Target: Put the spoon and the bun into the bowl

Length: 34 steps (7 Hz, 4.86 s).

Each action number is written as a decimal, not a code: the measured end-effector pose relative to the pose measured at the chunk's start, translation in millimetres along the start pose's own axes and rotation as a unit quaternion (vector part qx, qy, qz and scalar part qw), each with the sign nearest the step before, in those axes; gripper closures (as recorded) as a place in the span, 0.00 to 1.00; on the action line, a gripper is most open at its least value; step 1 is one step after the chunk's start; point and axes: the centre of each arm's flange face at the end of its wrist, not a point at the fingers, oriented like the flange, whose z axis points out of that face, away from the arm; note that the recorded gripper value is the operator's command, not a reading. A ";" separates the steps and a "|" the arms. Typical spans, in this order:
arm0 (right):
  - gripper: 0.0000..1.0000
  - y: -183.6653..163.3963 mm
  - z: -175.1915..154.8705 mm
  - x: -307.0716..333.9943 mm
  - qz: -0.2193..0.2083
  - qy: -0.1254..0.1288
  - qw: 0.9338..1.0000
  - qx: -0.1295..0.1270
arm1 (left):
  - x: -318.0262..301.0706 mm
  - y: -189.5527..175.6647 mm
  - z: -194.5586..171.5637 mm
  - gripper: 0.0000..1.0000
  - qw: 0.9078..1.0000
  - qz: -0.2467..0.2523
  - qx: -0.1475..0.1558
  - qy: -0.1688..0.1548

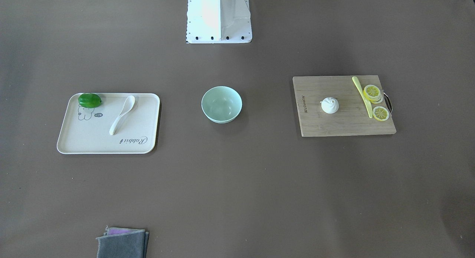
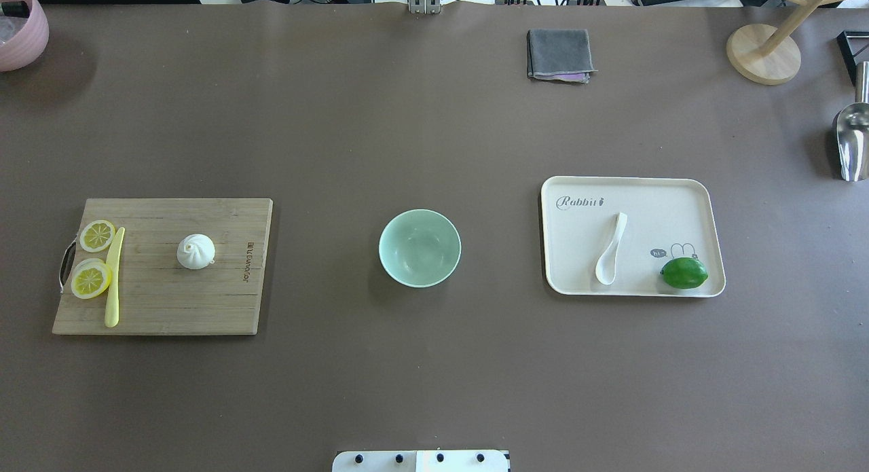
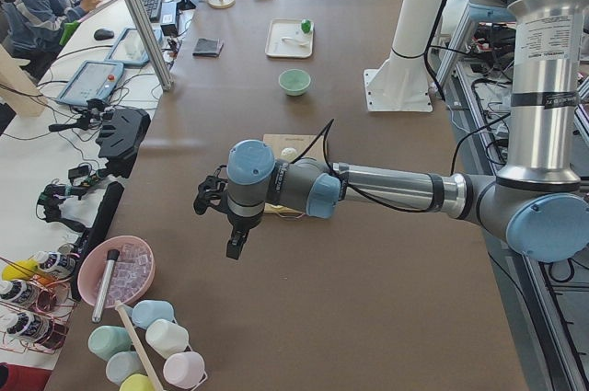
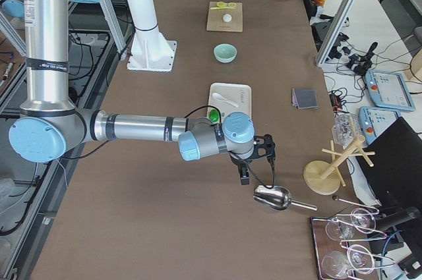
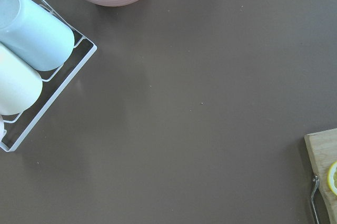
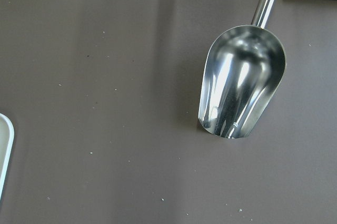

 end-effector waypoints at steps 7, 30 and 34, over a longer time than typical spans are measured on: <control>0.02 -55.6 84.4 -271.0 0.116 -0.005 0.993 -0.024 | 81.2 -15.2 19.5 0.02 0.995 -0.026 0.015 0.097; 0.87 -73.2 162.6 -674.0 0.345 -0.064 0.936 -0.021 | 399.4 -53.5 142.8 0.03 0.987 -0.146 -0.024 0.059; 0.00 -37.7 144.6 -685.6 0.339 -0.087 0.937 -0.001 | 422.7 -28.4 161.4 0.04 0.989 -0.137 -0.031 0.048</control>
